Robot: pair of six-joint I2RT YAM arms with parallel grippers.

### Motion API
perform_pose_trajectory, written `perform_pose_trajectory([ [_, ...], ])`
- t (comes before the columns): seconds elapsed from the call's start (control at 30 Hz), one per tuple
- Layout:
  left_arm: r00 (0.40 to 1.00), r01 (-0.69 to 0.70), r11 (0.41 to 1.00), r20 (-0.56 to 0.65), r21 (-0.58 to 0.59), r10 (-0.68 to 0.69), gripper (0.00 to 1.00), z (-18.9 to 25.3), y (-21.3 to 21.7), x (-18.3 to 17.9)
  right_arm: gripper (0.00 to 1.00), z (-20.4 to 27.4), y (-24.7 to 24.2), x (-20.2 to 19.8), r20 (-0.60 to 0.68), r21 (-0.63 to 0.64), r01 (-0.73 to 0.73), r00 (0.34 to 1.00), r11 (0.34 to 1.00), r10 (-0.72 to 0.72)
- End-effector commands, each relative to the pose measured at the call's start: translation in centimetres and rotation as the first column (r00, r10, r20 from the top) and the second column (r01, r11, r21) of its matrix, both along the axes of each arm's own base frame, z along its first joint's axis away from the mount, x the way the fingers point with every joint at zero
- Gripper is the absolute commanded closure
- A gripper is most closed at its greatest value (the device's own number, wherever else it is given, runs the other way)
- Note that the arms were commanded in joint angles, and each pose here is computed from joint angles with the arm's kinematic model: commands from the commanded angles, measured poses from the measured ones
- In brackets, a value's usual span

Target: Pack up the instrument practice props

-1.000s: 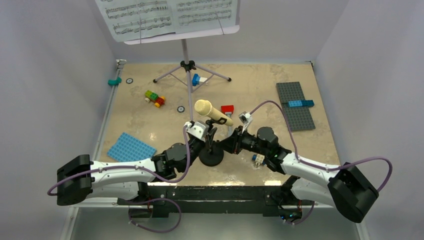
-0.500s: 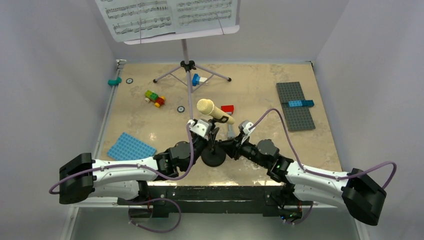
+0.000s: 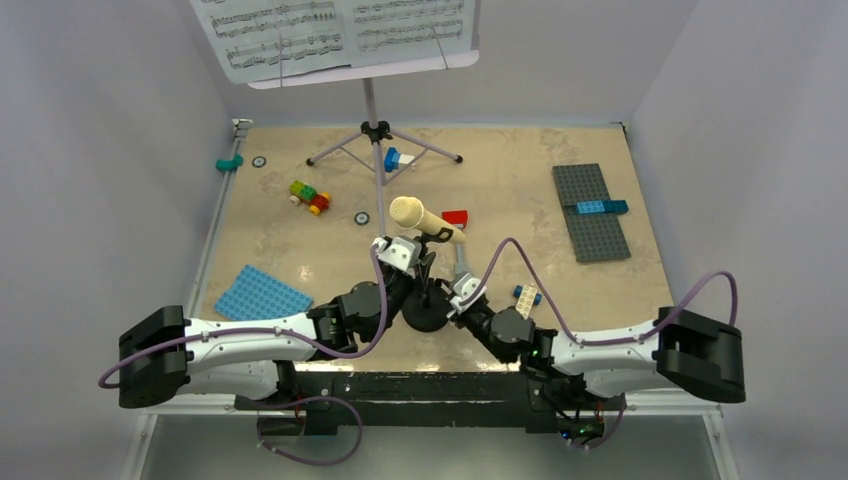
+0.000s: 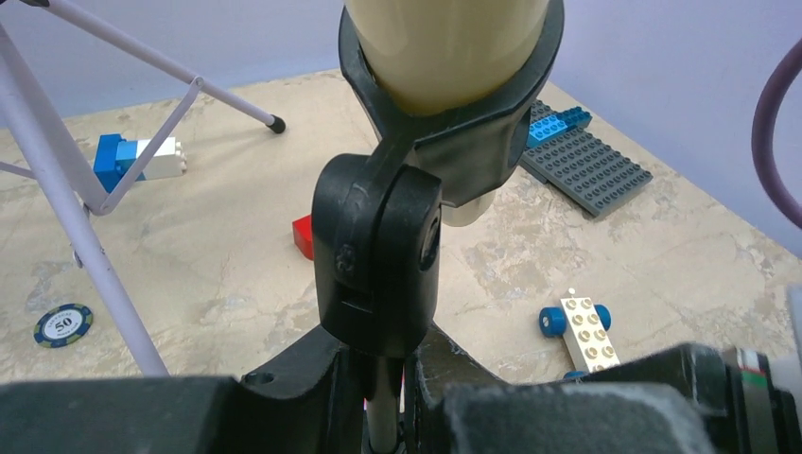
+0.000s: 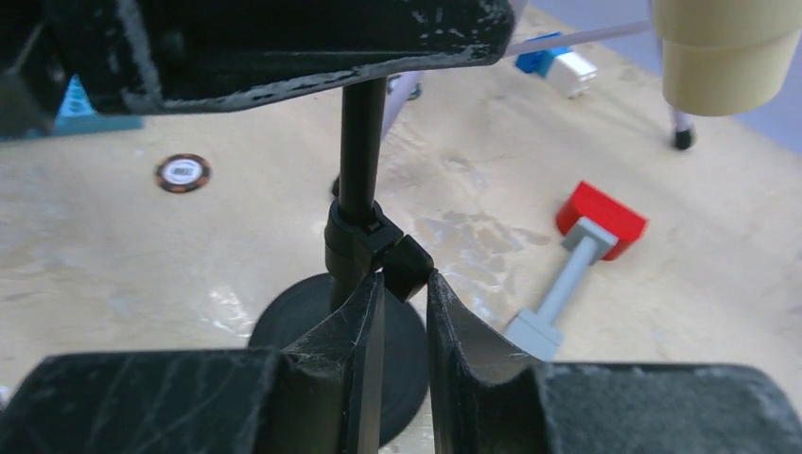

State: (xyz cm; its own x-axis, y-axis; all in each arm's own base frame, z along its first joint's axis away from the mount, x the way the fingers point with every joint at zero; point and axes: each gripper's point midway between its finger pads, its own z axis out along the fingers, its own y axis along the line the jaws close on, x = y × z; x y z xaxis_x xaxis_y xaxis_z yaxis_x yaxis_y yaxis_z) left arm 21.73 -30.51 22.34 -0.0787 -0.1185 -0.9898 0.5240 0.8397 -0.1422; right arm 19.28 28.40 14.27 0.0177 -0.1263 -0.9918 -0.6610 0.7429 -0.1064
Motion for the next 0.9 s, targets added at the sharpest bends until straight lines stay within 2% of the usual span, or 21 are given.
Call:
perform_pose_trajectory([
  [0.0,0.985,0.136,0.991,-0.106,-0.016,-0.136,1.0,-2.8,-2.3,-2.5,1.0,0.5,-2.5,1.9,0.216,-0.177,0.231,0.957,0.957,-0.191],
  [0.17,0.987,0.129,0.992,-0.1,-0.002,-0.129,1.0,-2.6,-2.2,-2.4,1.0,1.3,-2.3,1.3,0.323,-0.22,0.302,0.92,0.927,-0.223],
  [0.3,0.99,0.115,0.993,-0.088,0.012,-0.113,1.0,-2.5,-2.1,-2.2,0.98,1.6,-2.7,0.8,0.252,-0.182,0.288,0.938,0.94,-0.239],
  [0.4,0.992,0.103,0.995,-0.078,0.019,-0.101,1.0,-2.3,-2.0,-1.9,0.64,0.9,-2.4,-0.1,0.09,-0.171,0.233,0.971,0.957,-0.22],
  [0.47,0.993,0.098,0.995,-0.073,0.025,-0.096,1.0,-2.4,-2.0,-1.8,0.4,1.0,-2.9,-0.6,0.033,-0.155,0.225,0.974,0.962,-0.223],
  [0.57,0.993,0.096,0.995,-0.068,0.028,-0.093,1.0,-2.4,-2.1,-1.7,0.25,1.2,-3.2,-1.5,-0.065,-0.091,0.193,0.978,0.977,-0.199],
  [0.7,0.994,0.097,0.995,-0.063,0.025,-0.095,1.0,-2.1,-2.2,-1.7,0.23,1.4,-3.1,-2.5,-0.247,0.038,0.141,0.961,0.989,-0.128],
  [0.8,0.994,0.1,0.995,-0.053,0.025,-0.098,1.0,-1.9,-2.2,-1.7,0.24,1.5,-3.0,-2.8,-0.421,0.194,0.132,0.906,0.972,-0.039],
  [0.87,0.994,0.104,0.994,-0.043,0.023,-0.103,1.0,-1.6,-2.3,-1.7,0.24,2.1,-2.6,-3.2,-0.488,0.286,0.105,0.871,0.953,0.05],
])
